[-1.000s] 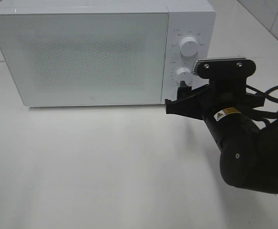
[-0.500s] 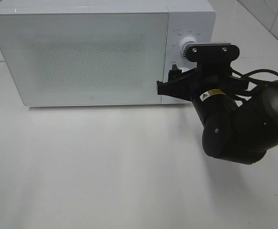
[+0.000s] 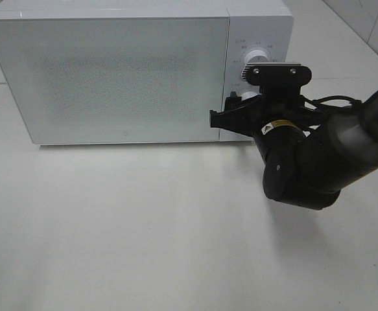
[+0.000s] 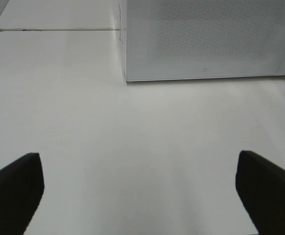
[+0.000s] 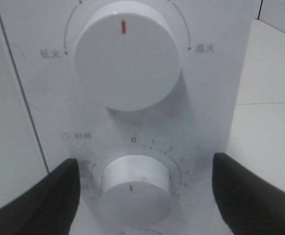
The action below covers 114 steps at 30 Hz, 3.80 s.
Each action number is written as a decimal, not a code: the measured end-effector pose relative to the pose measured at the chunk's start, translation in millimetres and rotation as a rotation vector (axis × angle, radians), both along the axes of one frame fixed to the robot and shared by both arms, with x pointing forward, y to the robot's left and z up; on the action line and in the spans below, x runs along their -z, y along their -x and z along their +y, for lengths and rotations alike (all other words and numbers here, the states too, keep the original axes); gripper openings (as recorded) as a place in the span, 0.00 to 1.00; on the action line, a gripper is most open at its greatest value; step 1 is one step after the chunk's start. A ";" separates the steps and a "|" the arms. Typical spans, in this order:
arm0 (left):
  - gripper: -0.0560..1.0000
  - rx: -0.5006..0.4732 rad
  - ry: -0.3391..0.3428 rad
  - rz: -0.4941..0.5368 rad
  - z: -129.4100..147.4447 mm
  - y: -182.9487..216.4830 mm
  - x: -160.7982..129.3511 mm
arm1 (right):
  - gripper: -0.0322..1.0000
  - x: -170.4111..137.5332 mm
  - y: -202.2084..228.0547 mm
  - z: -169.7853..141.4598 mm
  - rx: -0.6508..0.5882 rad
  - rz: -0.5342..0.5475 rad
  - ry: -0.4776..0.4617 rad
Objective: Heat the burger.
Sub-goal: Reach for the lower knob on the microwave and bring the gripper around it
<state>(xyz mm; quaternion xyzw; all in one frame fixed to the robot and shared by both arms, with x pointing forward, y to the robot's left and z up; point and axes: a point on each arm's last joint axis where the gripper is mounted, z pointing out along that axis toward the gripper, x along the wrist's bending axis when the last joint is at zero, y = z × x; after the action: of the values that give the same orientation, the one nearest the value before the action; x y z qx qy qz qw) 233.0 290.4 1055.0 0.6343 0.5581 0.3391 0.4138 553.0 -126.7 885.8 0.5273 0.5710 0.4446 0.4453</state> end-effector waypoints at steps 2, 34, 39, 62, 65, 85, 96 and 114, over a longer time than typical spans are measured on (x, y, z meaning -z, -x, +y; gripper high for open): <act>0.99 0.000 0.000 0.000 0.0 0.0 0.0 | 0.72 1.6 -0.1 0.2 -0.001 0.006 0.001; 0.99 0.000 0.000 0.000 0.0 0.0 0.0 | 0.46 8.0 -4.6 4.9 0.008 0.014 -0.011; 0.99 0.000 0.000 0.000 0.0 0.0 0.0 | 0.42 7.6 -4.5 4.9 0.010 0.010 -0.010; 0.99 0.000 0.000 0.000 0.0 0.0 0.0 | 0.42 7.7 -3.8 5.5 0.067 0.017 -0.375; 0.99 0.000 0.000 0.000 0.0 0.0 0.0 | 0.42 9.0 -3.5 5.3 0.107 0.022 -0.574; 0.99 0.000 0.000 0.000 0.0 0.0 0.0 | 0.43 9.4 -1.5 5.8 0.326 0.094 -1.758; 0.99 0.000 0.000 0.000 0.0 0.0 0.0 | 0.43 9.4 -1.4 5.7 0.341 0.099 -1.835; 0.99 0.000 0.000 0.000 0.0 0.0 0.0 | 0.43 9.3 -1.9 4.1 0.351 0.056 -1.689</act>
<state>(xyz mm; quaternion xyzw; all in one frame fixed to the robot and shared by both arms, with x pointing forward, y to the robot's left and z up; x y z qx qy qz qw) 233.0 290.4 1055.0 0.6343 0.5581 0.3391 0.4138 555.0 -122.6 876.5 0.7731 -0.0296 0.6317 -0.0480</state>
